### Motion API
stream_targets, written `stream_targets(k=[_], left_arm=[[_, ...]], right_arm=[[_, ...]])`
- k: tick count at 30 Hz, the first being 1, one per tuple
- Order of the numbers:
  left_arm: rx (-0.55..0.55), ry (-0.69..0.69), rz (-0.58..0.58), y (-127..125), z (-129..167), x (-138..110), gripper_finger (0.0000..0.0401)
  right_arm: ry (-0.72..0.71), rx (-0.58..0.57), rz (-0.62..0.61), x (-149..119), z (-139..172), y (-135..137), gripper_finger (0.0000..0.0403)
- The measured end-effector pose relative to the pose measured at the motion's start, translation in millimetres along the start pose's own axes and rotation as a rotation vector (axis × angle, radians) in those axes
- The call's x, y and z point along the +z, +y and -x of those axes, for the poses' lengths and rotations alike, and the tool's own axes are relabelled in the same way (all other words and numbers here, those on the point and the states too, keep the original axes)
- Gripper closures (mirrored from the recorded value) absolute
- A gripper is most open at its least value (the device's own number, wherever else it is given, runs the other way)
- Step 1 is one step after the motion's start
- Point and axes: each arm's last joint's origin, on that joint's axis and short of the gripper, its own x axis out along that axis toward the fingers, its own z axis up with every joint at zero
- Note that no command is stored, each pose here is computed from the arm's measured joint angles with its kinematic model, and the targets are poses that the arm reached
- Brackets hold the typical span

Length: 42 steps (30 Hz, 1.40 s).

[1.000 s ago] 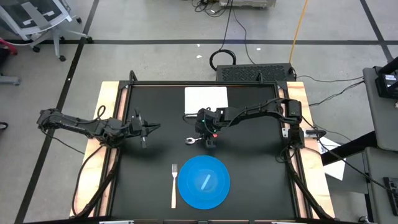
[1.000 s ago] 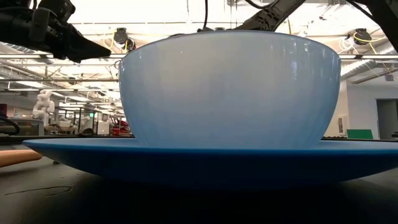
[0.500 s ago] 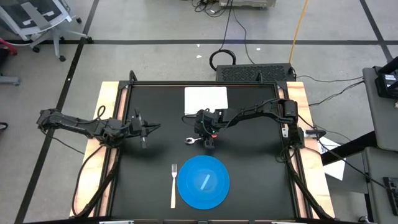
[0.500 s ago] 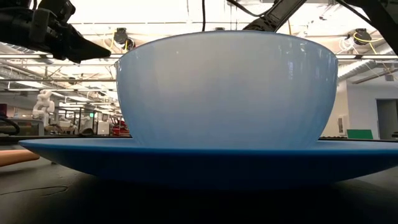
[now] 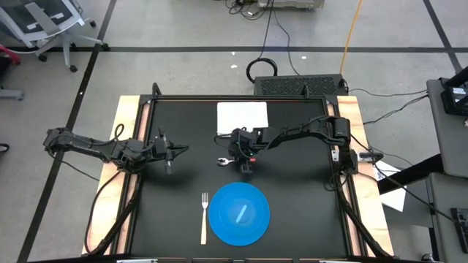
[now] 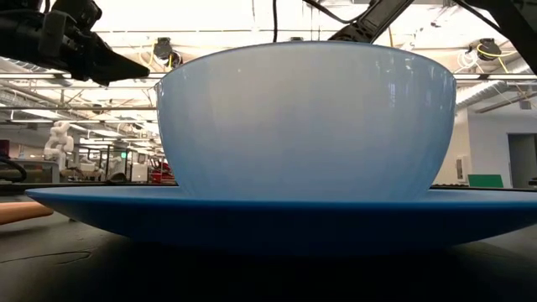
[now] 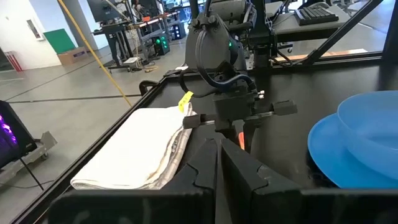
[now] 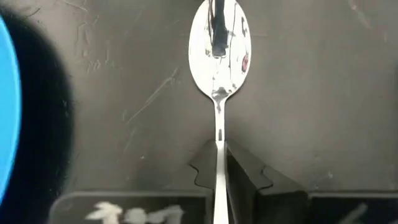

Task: Set table place
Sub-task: Put the orange spoon into the blue bowl

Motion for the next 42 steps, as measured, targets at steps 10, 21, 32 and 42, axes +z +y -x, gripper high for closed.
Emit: stream_targets(k=[10,21,32,42], left_arm=[[-0.001,0.000,0.018,0,0,0,0.0375],[0.000,-0.002,0.003,0,0,0,0.0375],[-0.005,0.069,0.069,-1,0,-7,0.0375],[-0.001,0.012,0.079,0,0,-1,0.0375]], right_arm=[[-0.101,-0.106,0.014,19,54,8,0.0400],[-0.128,-0.265,-0.123,19,138,34,0.0402],[-0.017,-0.300,-0.331,3,150,87,0.0402],[-0.062,-0.335,-0.353,5,147,108,0.0403]])
